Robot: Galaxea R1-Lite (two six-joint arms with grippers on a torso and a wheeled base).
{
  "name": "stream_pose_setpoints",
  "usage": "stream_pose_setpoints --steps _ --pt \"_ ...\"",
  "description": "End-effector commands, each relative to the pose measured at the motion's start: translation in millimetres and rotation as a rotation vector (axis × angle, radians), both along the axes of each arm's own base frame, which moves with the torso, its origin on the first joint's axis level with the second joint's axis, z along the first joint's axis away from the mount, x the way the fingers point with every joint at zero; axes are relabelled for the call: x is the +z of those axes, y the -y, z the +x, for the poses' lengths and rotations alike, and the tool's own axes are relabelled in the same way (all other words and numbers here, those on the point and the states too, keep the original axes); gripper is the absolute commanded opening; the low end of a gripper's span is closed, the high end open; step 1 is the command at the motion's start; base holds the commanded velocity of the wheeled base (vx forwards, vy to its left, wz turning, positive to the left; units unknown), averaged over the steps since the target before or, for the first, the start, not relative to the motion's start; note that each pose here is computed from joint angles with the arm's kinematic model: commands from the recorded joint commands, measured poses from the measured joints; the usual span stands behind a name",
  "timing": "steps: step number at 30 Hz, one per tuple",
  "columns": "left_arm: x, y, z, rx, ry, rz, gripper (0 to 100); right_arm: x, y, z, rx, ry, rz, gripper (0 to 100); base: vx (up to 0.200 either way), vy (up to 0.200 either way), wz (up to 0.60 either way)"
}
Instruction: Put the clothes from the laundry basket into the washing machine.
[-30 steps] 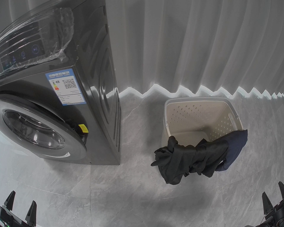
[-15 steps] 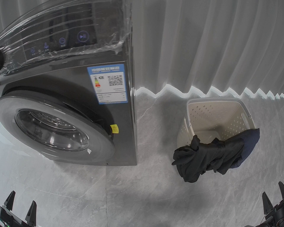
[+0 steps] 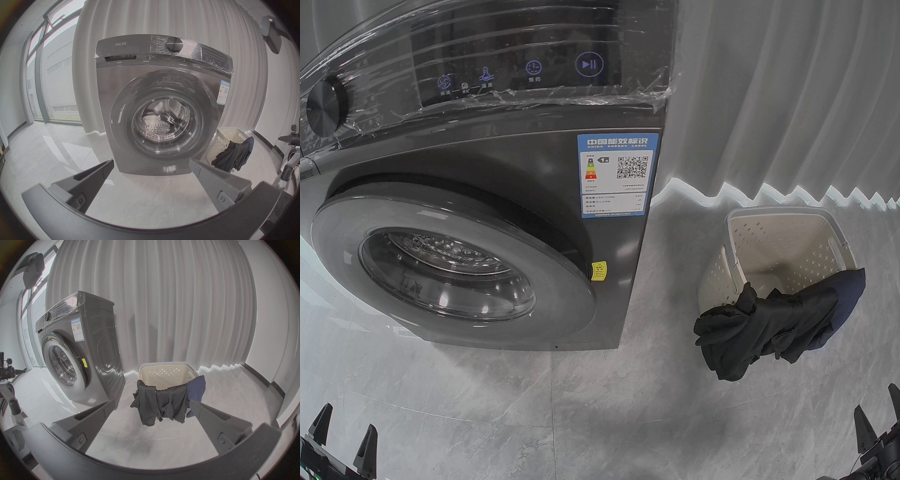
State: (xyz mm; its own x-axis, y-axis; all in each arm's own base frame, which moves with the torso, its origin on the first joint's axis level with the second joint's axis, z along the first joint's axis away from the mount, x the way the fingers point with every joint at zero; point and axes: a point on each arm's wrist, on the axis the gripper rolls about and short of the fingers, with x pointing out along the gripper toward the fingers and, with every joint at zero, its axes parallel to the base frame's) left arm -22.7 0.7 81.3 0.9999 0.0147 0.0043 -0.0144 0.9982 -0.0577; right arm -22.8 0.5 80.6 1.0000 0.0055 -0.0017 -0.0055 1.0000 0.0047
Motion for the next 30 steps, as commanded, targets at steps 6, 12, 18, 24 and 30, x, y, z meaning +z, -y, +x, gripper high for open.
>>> stream_pose_setpoints --steps 6,12,18,24,30 --pt "-5.2 0.0 0.4 0.001 -0.006 -0.001 100 -5.2 0.0 0.2 0.001 -0.003 0.0 100 -0.033 0.0 0.0" --pt "-5.2 0.0 0.4 0.001 -0.006 -0.001 100 -5.2 0.0 0.2 0.002 -0.003 0.0 100 0.0 0.167 0.0" --pt "-5.2 0.0 0.4 0.001 -0.006 -0.002 100 -5.2 0.0 0.2 -0.001 -0.003 0.0 100 0.0 0.2 0.0" --pt "-5.2 0.0 0.4 0.001 -0.006 -0.001 100 -5.2 0.0 0.2 -0.001 -0.003 0.0 100 0.0 0.2 0.0" --pt "-5.2 0.0 0.4 0.001 -0.006 -0.001 100 -5.2 0.0 0.2 -0.001 -0.003 0.0 100 0.0 0.2 0.0"
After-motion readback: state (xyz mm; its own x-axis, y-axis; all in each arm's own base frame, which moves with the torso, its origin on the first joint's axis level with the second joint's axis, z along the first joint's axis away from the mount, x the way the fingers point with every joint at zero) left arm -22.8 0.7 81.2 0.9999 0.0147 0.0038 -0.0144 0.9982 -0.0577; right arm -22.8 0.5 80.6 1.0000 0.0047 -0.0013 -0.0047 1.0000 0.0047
